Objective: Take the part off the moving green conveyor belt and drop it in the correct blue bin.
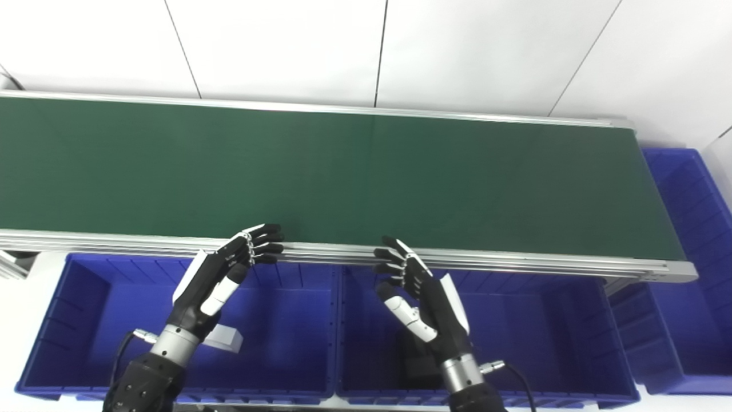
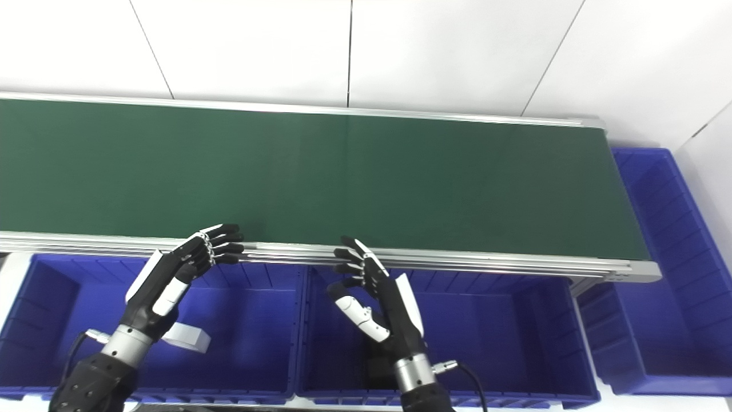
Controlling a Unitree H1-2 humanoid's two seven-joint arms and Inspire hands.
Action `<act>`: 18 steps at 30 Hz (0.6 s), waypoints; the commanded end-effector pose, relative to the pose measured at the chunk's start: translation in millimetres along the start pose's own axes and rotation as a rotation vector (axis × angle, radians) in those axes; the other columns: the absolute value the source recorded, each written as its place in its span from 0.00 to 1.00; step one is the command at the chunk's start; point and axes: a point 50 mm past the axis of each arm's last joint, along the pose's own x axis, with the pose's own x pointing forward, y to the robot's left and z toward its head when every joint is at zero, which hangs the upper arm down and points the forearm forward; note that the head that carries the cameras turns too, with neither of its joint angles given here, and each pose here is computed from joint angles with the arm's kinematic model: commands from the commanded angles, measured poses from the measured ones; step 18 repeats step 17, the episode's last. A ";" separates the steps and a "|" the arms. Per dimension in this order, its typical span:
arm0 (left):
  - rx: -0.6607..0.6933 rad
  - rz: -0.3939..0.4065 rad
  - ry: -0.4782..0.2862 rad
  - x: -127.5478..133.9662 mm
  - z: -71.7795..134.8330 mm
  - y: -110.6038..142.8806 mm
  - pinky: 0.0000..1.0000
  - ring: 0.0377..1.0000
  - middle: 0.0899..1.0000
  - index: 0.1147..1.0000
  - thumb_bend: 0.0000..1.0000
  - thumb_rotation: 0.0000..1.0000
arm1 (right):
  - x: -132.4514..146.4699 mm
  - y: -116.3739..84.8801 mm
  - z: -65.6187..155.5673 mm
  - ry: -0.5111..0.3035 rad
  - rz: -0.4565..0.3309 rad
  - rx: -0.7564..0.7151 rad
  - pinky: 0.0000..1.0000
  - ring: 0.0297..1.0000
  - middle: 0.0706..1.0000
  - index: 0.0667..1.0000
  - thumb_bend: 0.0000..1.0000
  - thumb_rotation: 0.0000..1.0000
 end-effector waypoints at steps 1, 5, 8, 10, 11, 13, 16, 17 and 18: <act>0.030 0.009 -0.082 5.7 15.9 -3.5 0.70 0.74 0.77 0.77 0.75 0.85 | 0.6 -4.2 14.0 -0.075 -0.001 0.008 0.66 0.75 0.82 0.88 0.62 0.72; 0.047 0.036 -0.088 4.1 21.5 -12.8 0.68 0.74 0.77 0.77 0.79 0.80 | -5.5 -12.9 17.6 -0.072 -0.005 0.012 0.67 0.75 0.82 0.88 0.63 0.73; 0.069 0.040 -0.088 2.2 22.4 -15.7 0.68 0.75 0.78 0.78 0.82 0.78 | -8.0 -17.1 20.0 -0.073 -0.006 0.001 0.67 0.75 0.82 0.88 0.62 0.73; 0.080 0.034 -0.088 2.0 23.0 -17.7 0.68 0.75 0.78 0.78 0.84 0.77 | -9.0 -19.4 21.2 -0.073 -0.007 -0.003 0.66 0.74 0.82 0.88 0.61 0.73; 0.083 0.031 -0.087 2.2 23.6 -19.0 0.68 0.75 0.78 0.78 0.85 0.76 | -9.2 -20.4 21.7 -0.073 -0.007 -0.002 0.66 0.74 0.82 0.88 0.61 0.73; 0.086 0.024 -0.083 2.4 24.8 -21.7 0.69 0.76 0.79 0.78 0.86 0.76 | -9.2 -21.7 22.7 -0.074 -0.007 -0.006 0.66 0.74 0.81 0.88 0.61 0.74; 0.088 0.015 -0.075 2.7 25.7 -24.4 0.69 0.76 0.79 0.78 0.87 0.75 | -9.1 -22.8 24.2 -0.074 -0.008 -0.013 0.66 0.74 0.81 0.88 0.59 0.73; 0.089 0.009 -0.072 2.7 26.2 -25.6 0.69 0.76 0.79 0.77 0.87 0.75 | -9.2 -23.2 24.4 -0.075 -0.008 -0.014 0.66 0.74 0.81 0.88 0.59 0.73; 0.089 0.009 -0.072 2.7 26.2 -25.6 0.69 0.76 0.79 0.77 0.87 0.75 | -9.2 -23.2 24.4 -0.075 -0.008 -0.014 0.66 0.74 0.81 0.88 0.59 0.73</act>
